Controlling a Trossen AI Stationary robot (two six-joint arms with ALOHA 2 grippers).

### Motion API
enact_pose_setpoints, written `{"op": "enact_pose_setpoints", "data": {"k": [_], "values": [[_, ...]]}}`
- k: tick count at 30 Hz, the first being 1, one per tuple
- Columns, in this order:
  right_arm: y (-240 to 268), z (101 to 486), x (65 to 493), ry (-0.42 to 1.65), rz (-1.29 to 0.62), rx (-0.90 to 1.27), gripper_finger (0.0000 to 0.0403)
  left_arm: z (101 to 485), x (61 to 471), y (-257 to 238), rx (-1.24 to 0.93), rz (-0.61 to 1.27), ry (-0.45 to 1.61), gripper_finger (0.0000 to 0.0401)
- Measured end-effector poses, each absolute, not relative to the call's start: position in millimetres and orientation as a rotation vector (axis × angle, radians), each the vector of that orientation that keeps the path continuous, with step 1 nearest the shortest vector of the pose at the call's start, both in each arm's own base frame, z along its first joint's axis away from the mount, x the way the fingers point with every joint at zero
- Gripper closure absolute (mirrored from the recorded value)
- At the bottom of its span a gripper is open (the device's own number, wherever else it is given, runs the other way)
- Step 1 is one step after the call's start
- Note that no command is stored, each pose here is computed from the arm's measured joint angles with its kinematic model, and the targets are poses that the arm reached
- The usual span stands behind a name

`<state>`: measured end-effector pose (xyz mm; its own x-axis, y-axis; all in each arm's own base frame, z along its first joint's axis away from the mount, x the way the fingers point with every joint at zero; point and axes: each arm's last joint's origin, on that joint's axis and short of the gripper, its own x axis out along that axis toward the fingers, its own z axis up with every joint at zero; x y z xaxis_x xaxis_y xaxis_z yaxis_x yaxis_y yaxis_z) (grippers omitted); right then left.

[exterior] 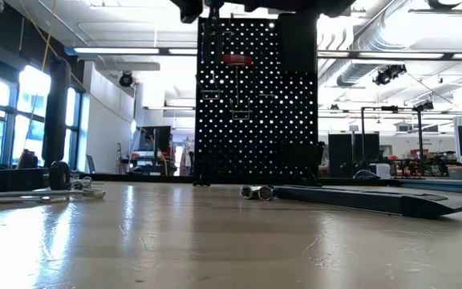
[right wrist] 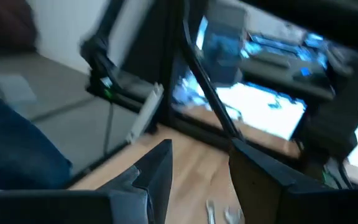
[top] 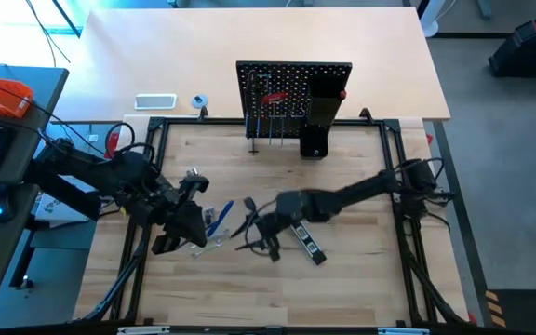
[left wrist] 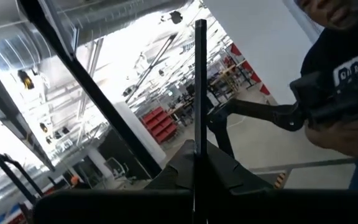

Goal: Hang tools onto peg board
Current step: Put the pick tool into the top black bin on the peg board

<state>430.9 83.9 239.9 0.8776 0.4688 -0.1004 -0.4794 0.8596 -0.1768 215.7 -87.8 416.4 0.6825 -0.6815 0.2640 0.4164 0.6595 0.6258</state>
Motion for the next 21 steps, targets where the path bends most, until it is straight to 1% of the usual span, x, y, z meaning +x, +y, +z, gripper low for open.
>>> {"op": "enact_pose_setpoints", "data": {"k": [7, 13, 21], "values": [[37.1, 255.4, 434.5, -0.104, 0.635, -0.153, 0.0253, 416.5, 216.7, -83.3, 0.643, -0.62, -0.533, 0.0401], [4.6, 273.8, 429.3, -0.245, 0.761, -0.083, 0.0253, 418.0, 218.9, -75.0, 0.715, -0.58, -0.563, 0.0401], [-14.9, 288.2, 421.8, -0.346, 0.808, -0.052, 0.0253, 420.7, 219.8, -65.1, 0.742, -0.602, -0.611, 0.0401]]}}
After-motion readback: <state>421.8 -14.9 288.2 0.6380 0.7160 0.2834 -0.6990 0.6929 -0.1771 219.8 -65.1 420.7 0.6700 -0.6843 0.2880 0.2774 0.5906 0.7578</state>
